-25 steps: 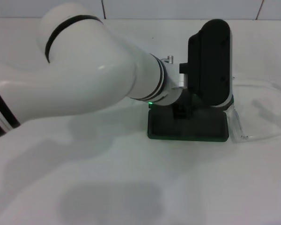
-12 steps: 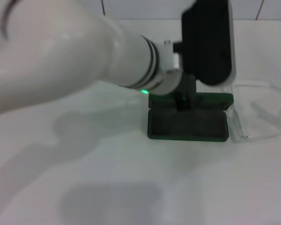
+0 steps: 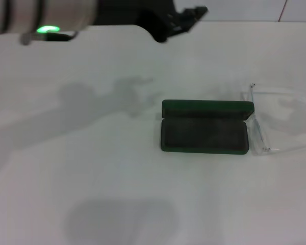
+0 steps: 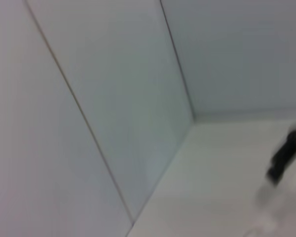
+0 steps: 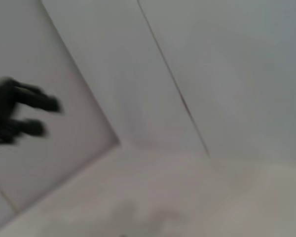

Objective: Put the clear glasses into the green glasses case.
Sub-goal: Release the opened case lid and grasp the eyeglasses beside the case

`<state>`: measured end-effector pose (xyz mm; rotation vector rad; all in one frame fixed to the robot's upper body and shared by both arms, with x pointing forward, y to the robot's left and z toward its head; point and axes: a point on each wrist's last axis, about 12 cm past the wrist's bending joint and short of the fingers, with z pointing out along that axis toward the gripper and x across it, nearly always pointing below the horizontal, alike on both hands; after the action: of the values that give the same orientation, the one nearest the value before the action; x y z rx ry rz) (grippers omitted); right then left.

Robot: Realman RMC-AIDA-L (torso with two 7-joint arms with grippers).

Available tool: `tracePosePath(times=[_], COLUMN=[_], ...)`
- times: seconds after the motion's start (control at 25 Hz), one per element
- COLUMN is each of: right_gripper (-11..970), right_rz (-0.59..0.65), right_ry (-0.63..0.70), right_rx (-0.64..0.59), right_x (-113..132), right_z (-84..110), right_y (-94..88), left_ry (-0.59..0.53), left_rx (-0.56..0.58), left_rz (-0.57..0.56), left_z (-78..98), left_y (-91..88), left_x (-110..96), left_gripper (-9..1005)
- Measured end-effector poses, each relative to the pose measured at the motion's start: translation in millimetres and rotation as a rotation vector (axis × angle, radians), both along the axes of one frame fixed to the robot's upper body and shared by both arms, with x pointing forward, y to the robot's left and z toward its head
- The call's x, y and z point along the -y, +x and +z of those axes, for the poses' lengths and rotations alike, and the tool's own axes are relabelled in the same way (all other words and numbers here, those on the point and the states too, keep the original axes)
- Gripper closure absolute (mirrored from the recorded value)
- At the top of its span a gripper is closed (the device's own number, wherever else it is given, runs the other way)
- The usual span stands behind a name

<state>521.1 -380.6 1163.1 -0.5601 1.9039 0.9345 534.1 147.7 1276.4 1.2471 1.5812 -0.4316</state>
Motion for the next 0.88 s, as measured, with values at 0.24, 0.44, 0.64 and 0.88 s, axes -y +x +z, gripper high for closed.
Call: tracePosePath(times=[0.24, 0.44, 0.64, 0.88], right_gripper=[187, 192, 192, 191], right_rz=[0.015, 0.037, 0.073, 0.077], right_ry=[-0.137, -0.188, -0.246, -0.371], right_rx=[-0.299, -0.456, -0.546, -0.643], right_x=[-30, -58, -84, -94], right_z=[28.7, 45.8, 55.4, 45.9], right_y=[30.2, 51.6, 66.4, 75.1], left_ry=[-0.189, -0.2, -0.247, -0.318], left_rx=[0.002, 0.006, -0.009, -0.025], left_rz=[0.002, -0.007, -0.044, -0.054], left_z=[-4.5, -16.3, -27.5, -30.2], left_y=[-14.8, -18.3, -17.2, -21.9], left_x=[-48, -56, -62, -78], left_gripper=[592, 595, 597, 599])
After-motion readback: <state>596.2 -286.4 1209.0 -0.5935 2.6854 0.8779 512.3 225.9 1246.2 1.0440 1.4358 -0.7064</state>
